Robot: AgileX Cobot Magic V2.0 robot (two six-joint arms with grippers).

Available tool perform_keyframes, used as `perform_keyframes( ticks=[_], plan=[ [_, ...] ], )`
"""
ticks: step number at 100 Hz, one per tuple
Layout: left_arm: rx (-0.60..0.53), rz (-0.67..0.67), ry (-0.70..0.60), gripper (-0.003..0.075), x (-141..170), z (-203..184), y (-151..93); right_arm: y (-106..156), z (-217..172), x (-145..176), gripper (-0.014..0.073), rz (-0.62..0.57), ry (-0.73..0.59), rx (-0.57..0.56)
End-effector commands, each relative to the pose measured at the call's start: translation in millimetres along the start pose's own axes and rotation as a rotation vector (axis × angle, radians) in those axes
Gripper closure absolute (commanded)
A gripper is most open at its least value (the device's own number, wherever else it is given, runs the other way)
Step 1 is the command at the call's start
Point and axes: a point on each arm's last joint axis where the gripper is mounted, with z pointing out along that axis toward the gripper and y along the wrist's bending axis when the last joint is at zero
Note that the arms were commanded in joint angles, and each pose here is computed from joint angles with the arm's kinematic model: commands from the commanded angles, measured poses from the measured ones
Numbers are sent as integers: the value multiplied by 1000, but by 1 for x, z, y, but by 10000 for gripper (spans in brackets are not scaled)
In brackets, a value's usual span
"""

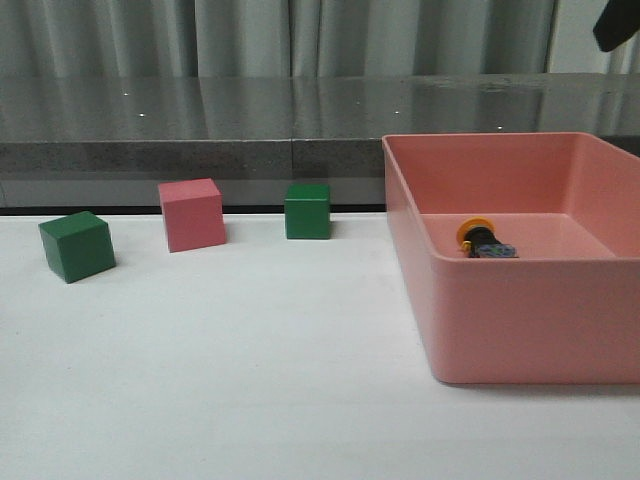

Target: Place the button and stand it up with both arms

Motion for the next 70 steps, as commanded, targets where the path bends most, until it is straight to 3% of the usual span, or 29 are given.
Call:
perform_keyframes(
  ticks=[1,44,70],
  plan=[
    [-3,-16,-82,739,1,-2,0,7,0,-22,85,-20,-97,-19],
    [-3,-16,-82,739,1,-2,0,15,107,-27,88,-30,113,-53],
    [-3,-16,-82,739,1,-2,0,10,149,-15,88,3,157,-46]
  ],
)
